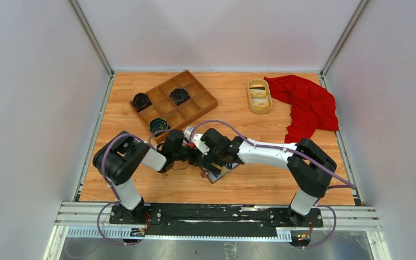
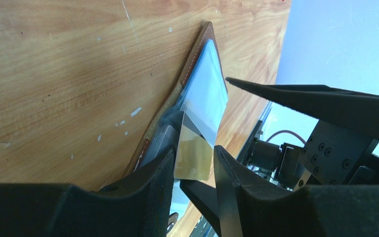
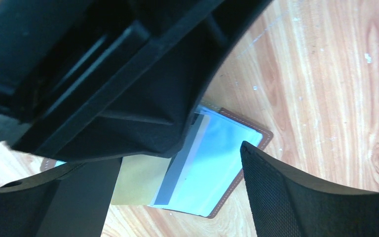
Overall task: Put the credit cards into the card holder
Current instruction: Insert the credit card into the card holder.
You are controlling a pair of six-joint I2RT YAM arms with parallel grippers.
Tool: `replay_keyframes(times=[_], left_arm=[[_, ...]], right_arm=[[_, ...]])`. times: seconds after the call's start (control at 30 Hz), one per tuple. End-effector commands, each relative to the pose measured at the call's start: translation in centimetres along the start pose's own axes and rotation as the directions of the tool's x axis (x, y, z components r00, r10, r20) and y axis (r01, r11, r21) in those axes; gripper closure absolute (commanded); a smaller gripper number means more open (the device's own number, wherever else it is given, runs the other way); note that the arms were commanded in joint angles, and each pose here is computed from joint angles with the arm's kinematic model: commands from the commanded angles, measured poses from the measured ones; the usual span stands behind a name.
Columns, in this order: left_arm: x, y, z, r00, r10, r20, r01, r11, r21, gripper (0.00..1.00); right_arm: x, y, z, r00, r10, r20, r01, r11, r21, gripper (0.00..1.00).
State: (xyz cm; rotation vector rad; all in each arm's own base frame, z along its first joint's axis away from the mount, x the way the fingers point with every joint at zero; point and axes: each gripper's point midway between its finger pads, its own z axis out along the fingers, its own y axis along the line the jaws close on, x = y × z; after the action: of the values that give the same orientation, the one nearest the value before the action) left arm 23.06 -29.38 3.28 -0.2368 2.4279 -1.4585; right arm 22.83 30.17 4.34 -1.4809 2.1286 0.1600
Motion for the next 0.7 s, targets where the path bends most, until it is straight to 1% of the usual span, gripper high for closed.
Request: replay_keyframes(times=[0.0, 0.17, 0.4, 0.57, 0.67], left_arm=[[1.1, 3.6, 0.2, 1.0, -0.014, -0.022, 0.011, 0.993, -0.115, 0.58], [1.2, 4.0, 0.2, 1.0, -0.015, -0.026, 0.012, 0.992, -0.125, 0.58], [1.4, 4.5, 0.3, 0.999, -0.017, -0.03, 0.012, 0.991, -0.135, 0.58], [1.4, 4.7, 0.3, 0.999, -0.017, -0.03, 0.012, 0.99, -0.14, 0.58], [1.4, 4.6, 0.3, 0.999, -0.016, -0.028, 0.012, 0.99, -0.14, 0.58]], right_arm=[[1.2, -1.7, 0.1, 0.999, -0.006, -0.044, 0.011, 0.993, 0.119, 0.09], [1.8, -2.8, 0.2, 0.998, 0.008, -0.067, 0.002, 0.987, 0.161, 0.15], [2.7, -4.2, 0.2, 0.995, 0.038, -0.09, -0.019, 0.979, 0.204, 0.19], [3.3, -4.6, 0.4, 0.993, 0.055, -0.107, -0.031, 0.977, 0.212, 0.19], [3.3, -4.4, 0.5, 0.993, 0.051, -0.111, -0.029, 0.981, 0.192, 0.16]])
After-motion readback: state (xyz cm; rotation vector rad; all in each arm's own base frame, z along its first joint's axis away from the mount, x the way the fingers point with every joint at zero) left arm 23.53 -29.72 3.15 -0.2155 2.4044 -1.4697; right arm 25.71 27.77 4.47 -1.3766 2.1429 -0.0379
